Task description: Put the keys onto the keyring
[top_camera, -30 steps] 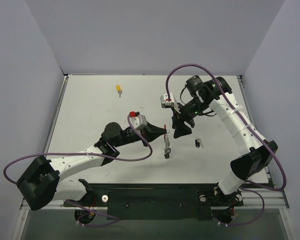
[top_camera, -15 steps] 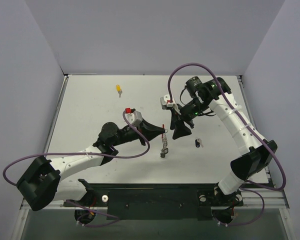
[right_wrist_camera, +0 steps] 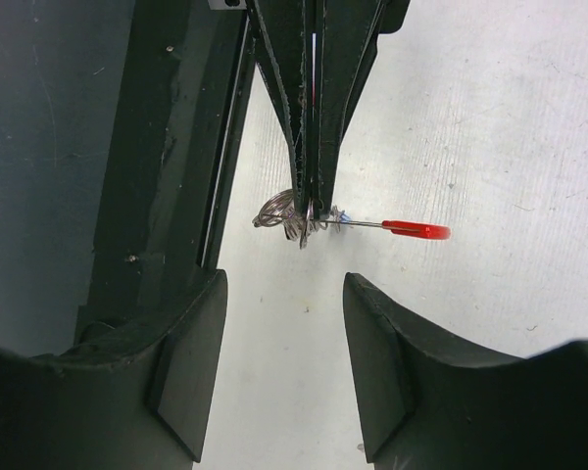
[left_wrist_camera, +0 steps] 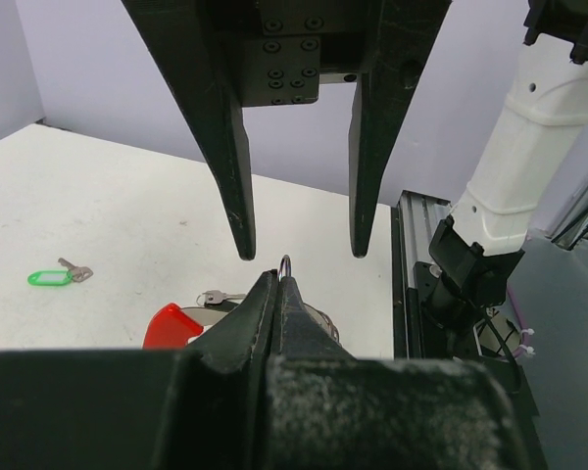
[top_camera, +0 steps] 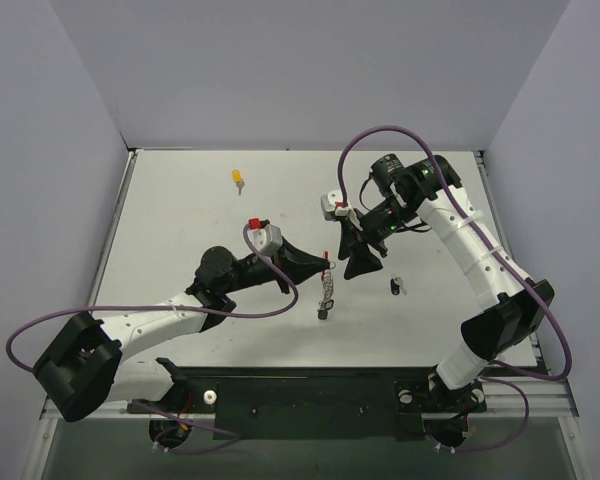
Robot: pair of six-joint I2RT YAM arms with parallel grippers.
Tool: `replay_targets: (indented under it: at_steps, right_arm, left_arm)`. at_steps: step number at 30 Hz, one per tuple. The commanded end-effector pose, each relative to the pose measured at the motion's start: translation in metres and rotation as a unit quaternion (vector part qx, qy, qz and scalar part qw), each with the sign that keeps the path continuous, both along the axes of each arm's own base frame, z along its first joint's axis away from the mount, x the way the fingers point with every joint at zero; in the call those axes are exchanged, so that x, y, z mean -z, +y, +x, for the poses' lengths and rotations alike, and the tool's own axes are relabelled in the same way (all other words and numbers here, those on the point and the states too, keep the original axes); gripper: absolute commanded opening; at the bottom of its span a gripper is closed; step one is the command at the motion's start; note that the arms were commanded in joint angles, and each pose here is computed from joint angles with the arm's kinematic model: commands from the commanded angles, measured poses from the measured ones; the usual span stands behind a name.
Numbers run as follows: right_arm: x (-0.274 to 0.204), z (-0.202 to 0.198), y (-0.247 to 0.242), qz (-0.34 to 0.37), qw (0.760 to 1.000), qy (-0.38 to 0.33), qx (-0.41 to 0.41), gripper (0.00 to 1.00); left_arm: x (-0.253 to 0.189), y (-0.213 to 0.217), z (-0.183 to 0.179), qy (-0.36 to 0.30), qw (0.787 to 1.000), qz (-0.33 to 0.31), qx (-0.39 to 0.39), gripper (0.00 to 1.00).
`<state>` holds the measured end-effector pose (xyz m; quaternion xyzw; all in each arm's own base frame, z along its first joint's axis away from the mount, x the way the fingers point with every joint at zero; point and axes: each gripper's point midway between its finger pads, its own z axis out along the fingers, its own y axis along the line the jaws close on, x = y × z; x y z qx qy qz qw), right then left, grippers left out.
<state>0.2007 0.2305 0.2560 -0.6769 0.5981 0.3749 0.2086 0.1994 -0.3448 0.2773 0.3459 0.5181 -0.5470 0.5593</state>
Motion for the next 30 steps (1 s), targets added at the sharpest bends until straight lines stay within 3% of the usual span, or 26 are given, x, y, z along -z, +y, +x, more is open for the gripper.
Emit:
replay_targets:
  at_steps: [1, 21, 30]
  right_arm:
    - [-0.008, -0.025, -0.006, 0.004, 0.999, 0.044, -0.01, 0.46]
    - [-0.007, -0.027, -0.009, 0.0, 0.999, 0.04, -0.008, 0.46]
    - [-0.008, -0.026, -0.015, 0.0, 0.999, 0.032, 0.002, 0.47]
  left_arm:
    - [-0.028, 0.005, -0.007, -0.048, 0.998, -0.037, 0.011, 0.0]
    - [-0.025, 0.009, -0.015, -0.072, 0.996, -0.034, 0.033, 0.0]
    - [-0.025, 0.016, -0.028, -0.115, 0.991, -0.039, 0.062, 0.0]
